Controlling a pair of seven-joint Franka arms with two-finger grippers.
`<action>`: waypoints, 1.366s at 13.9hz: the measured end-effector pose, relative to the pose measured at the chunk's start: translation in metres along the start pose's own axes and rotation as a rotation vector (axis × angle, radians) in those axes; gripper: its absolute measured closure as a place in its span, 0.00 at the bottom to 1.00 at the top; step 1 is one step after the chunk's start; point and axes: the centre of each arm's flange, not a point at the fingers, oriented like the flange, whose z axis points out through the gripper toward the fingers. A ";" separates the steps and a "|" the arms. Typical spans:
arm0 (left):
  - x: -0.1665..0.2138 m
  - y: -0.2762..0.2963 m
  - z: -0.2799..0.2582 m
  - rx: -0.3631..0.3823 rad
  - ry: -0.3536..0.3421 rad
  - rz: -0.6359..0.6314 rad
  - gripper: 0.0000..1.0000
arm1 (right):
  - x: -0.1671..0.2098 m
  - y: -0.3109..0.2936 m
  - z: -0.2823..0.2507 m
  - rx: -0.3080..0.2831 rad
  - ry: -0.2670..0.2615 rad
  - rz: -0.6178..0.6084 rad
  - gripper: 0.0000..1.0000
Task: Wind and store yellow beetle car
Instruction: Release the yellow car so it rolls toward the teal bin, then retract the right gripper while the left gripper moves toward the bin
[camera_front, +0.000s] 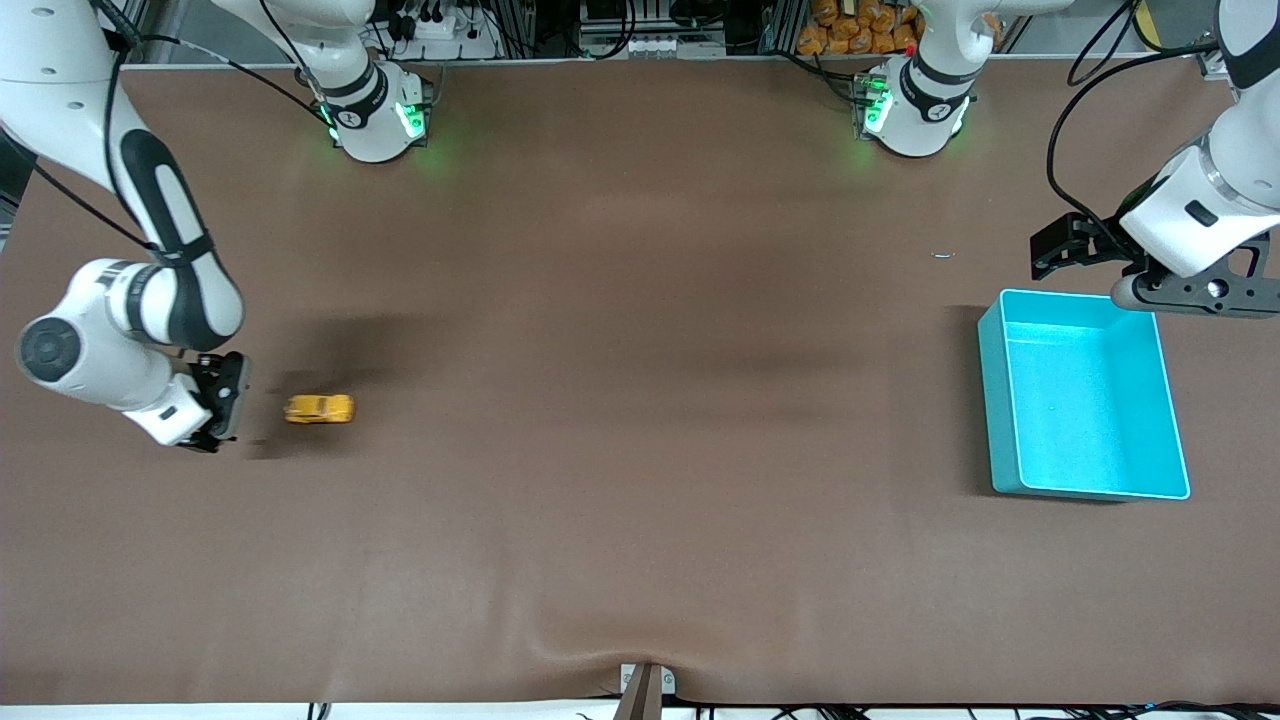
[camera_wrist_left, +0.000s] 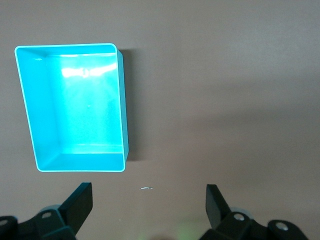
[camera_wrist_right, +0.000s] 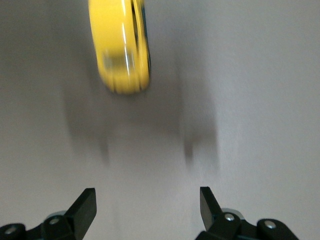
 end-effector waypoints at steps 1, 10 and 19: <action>0.000 0.000 0.000 0.000 0.000 0.000 0.00 | -0.007 0.001 -0.003 0.008 0.010 0.020 0.08; 0.000 -0.001 0.000 0.000 0.000 -0.001 0.00 | -0.025 -0.003 0.006 0.025 0.033 0.067 0.08; 0.000 -0.001 0.001 0.000 -0.001 -0.002 0.00 | -0.028 0.005 -0.010 -0.017 0.122 0.175 0.08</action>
